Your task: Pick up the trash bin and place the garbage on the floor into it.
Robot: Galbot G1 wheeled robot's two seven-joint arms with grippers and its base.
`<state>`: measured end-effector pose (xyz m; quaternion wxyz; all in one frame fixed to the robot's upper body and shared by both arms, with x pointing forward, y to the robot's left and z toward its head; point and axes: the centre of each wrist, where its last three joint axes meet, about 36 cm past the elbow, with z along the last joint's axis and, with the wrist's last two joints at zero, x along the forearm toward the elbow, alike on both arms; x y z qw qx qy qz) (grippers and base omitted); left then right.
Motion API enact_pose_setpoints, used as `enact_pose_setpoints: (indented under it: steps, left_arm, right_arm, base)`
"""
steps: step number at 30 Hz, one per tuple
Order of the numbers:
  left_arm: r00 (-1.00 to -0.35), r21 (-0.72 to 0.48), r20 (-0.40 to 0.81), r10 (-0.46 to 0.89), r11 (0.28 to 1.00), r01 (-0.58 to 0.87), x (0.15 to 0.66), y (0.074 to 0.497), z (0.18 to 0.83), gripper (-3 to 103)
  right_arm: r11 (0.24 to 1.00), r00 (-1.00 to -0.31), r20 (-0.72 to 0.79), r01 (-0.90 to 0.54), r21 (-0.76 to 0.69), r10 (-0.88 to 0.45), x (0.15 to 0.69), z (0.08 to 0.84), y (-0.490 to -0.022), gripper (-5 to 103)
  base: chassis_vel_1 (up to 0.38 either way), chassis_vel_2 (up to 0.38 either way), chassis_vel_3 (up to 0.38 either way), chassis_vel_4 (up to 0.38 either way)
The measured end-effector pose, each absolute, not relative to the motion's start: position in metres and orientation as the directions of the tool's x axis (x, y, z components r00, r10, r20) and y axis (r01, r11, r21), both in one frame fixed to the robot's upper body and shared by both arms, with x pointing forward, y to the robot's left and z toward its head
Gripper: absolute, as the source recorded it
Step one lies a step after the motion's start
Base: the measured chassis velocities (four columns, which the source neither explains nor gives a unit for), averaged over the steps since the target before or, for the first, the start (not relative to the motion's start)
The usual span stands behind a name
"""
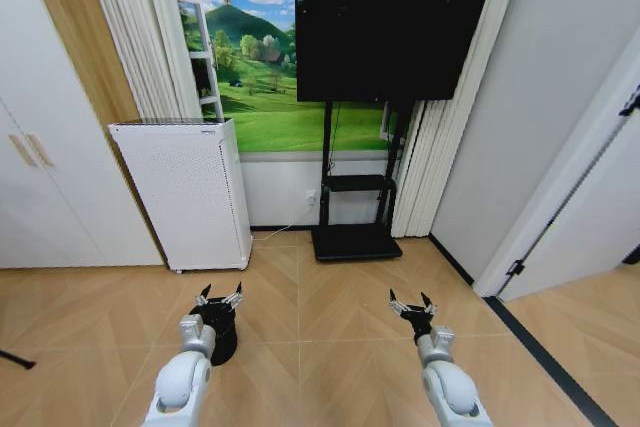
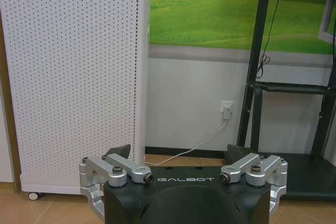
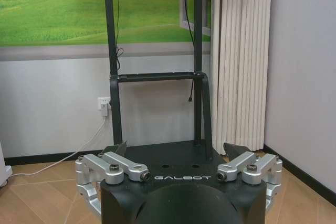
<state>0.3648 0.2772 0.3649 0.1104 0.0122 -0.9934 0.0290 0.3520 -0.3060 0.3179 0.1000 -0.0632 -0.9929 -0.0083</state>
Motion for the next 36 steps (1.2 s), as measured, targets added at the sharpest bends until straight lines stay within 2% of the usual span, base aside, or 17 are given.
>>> enact_pose_setpoints:
  steps: [36]
  left_arm:
    - [-0.975, -0.053, 0.222, -0.027, 0.998, -0.040, 0.3655, 0.2748, 0.3623, 100]
  right_arm:
    - [0.992, -0.969, 0.216, 0.123, 0.008, 0.119, 0.3509, 0.3150, -0.3043, 100]
  base:
    - [0.000, 0.000, 0.000, 0.000]
